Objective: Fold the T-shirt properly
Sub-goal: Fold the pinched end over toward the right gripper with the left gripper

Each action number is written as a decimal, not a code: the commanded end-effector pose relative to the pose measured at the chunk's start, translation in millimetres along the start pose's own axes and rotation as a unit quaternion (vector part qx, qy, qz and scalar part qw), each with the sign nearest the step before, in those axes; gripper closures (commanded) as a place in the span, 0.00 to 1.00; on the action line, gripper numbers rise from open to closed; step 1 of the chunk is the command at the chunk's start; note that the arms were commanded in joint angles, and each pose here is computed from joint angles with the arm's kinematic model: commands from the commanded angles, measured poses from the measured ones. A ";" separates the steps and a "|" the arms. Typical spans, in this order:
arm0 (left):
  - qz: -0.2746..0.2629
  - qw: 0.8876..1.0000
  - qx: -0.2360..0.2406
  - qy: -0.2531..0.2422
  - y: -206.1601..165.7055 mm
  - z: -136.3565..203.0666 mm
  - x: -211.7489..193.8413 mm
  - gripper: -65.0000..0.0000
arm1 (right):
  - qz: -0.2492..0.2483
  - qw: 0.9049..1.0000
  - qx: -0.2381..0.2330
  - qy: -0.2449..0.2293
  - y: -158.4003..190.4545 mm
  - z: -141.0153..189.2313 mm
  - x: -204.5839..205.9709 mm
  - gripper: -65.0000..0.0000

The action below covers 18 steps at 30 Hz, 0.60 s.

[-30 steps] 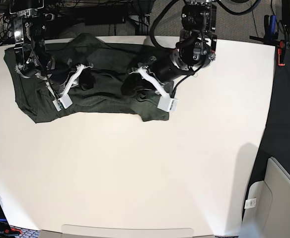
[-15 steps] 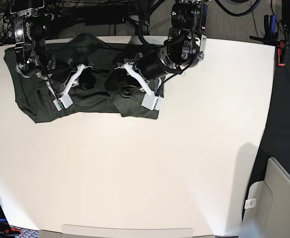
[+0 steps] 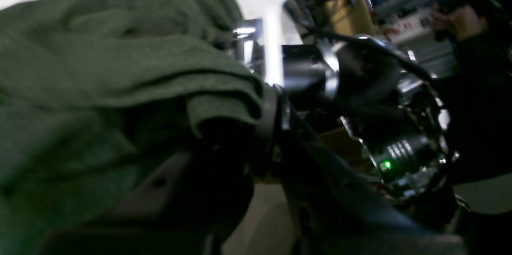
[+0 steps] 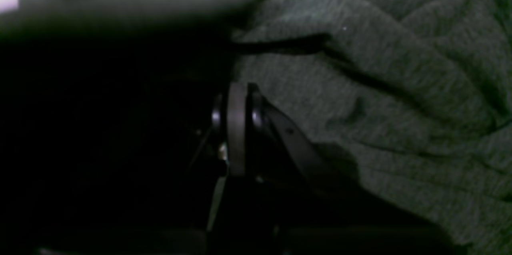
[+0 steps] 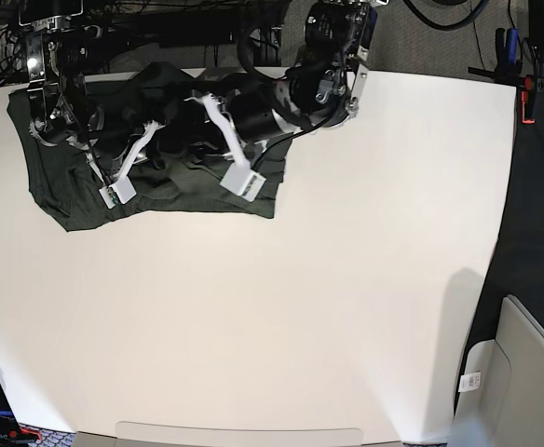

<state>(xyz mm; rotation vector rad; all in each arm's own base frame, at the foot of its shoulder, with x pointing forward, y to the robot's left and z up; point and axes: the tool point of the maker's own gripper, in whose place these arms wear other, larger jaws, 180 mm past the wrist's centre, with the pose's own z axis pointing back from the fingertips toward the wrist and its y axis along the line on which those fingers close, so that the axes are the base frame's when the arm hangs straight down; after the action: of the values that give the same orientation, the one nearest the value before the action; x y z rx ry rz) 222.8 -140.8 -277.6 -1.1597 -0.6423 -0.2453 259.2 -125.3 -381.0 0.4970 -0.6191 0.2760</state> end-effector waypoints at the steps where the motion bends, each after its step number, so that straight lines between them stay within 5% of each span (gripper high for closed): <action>1: -0.007 1.000 -0.021 -0.011 -10.1 -4.6 8.9 1.00 | 0.007 1.000 0.004 -0.020 -0.1 4.4 12.8 1.00; 18: -0.049 0.998 -0.025 -0.008 -4.4 -21.4 41.9 1.00 | -0.016 0.999 -0.011 -0.033 -10.5 13.1 11.1 1.00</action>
<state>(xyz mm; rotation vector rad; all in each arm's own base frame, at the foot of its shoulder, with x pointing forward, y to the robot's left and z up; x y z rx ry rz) 256.4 -152.7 -273.2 -1.1372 -0.6624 -0.3364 257.9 -139.6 -380.8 0.4860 -0.6340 0.2126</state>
